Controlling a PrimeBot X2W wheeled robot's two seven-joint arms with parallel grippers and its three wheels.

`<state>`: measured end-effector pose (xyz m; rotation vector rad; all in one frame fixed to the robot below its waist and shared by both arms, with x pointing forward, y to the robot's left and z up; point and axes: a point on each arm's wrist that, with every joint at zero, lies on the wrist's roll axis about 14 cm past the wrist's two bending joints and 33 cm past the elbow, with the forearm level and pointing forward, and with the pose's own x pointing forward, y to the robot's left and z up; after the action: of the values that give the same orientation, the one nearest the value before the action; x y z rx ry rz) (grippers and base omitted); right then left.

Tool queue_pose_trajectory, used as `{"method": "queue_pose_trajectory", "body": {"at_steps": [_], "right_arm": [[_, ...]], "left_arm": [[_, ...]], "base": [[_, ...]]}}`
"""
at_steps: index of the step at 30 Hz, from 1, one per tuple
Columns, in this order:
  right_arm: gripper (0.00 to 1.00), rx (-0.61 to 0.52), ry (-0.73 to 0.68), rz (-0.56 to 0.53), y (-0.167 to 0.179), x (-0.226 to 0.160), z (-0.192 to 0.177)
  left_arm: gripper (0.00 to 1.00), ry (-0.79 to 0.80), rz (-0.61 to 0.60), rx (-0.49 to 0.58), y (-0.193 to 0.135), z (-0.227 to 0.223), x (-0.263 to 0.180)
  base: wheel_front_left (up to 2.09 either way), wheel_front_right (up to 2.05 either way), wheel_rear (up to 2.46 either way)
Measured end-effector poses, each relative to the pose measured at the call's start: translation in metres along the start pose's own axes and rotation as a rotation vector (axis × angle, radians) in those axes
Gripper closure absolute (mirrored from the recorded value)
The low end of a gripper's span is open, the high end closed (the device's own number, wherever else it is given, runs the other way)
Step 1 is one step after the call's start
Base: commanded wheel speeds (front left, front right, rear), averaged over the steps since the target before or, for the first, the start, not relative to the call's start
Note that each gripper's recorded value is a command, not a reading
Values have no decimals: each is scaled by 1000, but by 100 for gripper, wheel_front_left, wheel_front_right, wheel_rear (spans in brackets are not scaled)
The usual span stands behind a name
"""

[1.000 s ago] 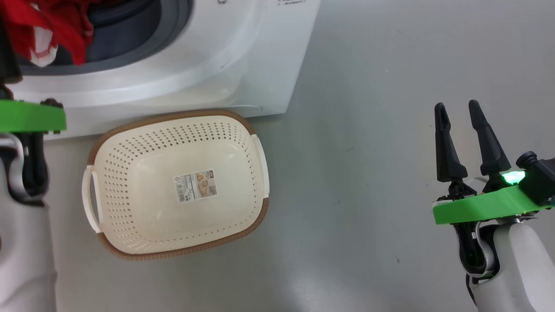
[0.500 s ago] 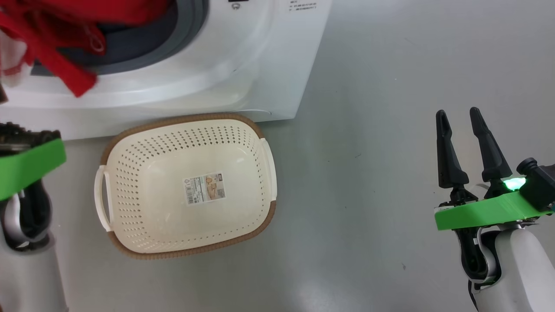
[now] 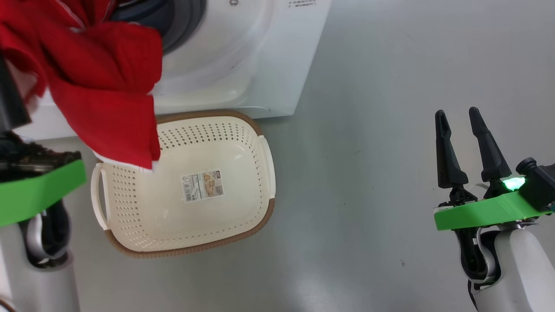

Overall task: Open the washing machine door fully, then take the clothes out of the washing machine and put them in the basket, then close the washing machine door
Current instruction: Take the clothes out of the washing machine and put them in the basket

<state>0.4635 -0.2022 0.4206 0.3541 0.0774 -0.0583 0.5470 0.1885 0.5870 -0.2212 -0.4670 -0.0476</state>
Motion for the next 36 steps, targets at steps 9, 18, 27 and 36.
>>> {"method": "queue_pose_trajectory", "body": {"at_steps": [9,18,27,36], "right_arm": [[0,-2,17,-9,-4,2,-8],[0,-6,50,-23,-11,8,-25],[0,-11,69,-30,-17,26,-43],[0,-19,107,-47,-28,34,-66]], "left_arm": [[100,208,31,-21,7,-68,-28],[100,485,74,-54,11,-158,-77],[100,827,58,-55,8,-255,-148],[100,1022,28,-50,4,-314,-184]], "base": [[0,0,0],[0,0,0],[0,0,0],[0,0,0]]}}
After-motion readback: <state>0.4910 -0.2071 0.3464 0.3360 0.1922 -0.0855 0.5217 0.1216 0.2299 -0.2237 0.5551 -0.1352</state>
